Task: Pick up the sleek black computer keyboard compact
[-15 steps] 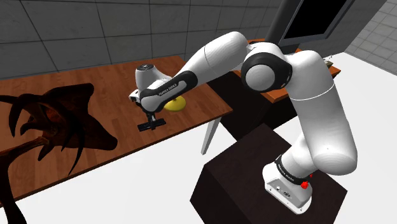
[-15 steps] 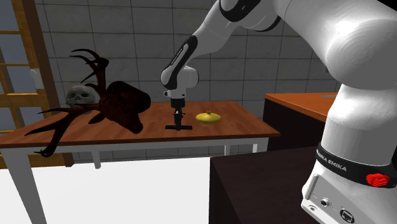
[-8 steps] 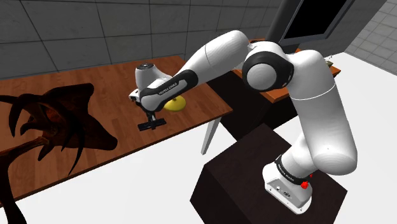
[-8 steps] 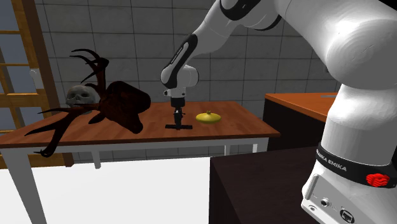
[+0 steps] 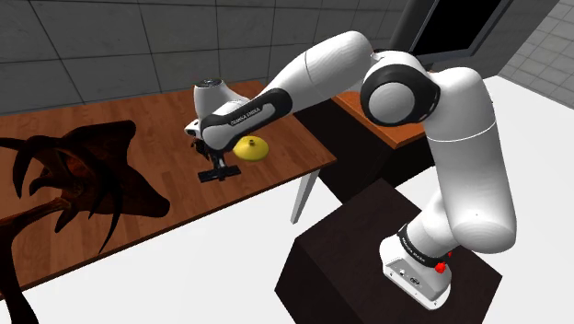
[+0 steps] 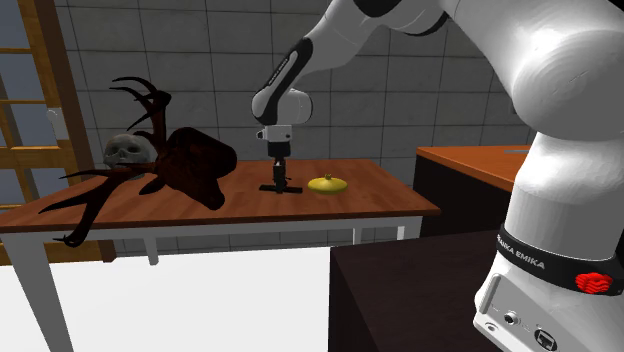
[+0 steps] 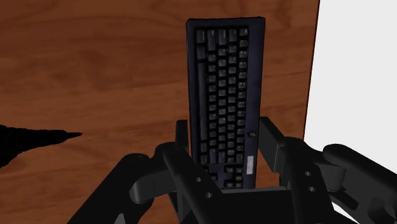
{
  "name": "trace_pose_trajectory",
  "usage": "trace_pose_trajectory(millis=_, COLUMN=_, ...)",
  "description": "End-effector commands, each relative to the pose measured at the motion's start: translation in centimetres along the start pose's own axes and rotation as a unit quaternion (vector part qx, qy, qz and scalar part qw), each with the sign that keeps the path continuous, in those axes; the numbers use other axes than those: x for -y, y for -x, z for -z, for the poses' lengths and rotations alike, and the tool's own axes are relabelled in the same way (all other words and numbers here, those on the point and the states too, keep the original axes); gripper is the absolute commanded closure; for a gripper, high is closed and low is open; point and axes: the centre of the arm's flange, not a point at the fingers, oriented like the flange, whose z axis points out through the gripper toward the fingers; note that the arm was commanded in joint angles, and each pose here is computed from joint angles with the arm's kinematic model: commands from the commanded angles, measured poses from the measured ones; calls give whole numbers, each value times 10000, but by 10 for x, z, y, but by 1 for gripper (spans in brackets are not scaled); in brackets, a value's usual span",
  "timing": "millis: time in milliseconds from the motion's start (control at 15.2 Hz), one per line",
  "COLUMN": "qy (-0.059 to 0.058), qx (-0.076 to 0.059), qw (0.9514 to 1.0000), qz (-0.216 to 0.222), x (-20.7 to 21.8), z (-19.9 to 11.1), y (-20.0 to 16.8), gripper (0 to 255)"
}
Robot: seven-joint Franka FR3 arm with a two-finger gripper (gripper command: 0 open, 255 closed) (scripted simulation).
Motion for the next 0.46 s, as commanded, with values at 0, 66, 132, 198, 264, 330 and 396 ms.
trace_pose_trajectory(millis=0, qy=-2, qx=1, qw=10000, qz=0, x=1, z=11, y=0, gripper=255)
trace_pose_trajectory(millis=66, qy=-2, qx=1, qw=10000, qz=0, x=1, z=17, y=0, gripper=255)
trace_pose_trajectory(millis=132, qy=-2, qx=1, qw=10000, qz=0, x=2, z=22, y=0, gripper=255)
trace_pose_trajectory(millis=198, qy=-2, qx=1, qw=10000, qz=0, x=2, z=27, y=0, gripper=255)
trace_pose_trajectory(millis=264, qy=-2, qx=1, qw=10000, qz=0, x=2, z=32, y=0, gripper=255)
trace_pose_trajectory(millis=330, qy=-2, qx=1, qw=10000, qz=0, x=2, z=33, y=0, gripper=255)
trace_pose_trajectory(millis=396, qy=-2, qx=1, qw=10000, qz=0, x=2, z=33, y=0, gripper=255)
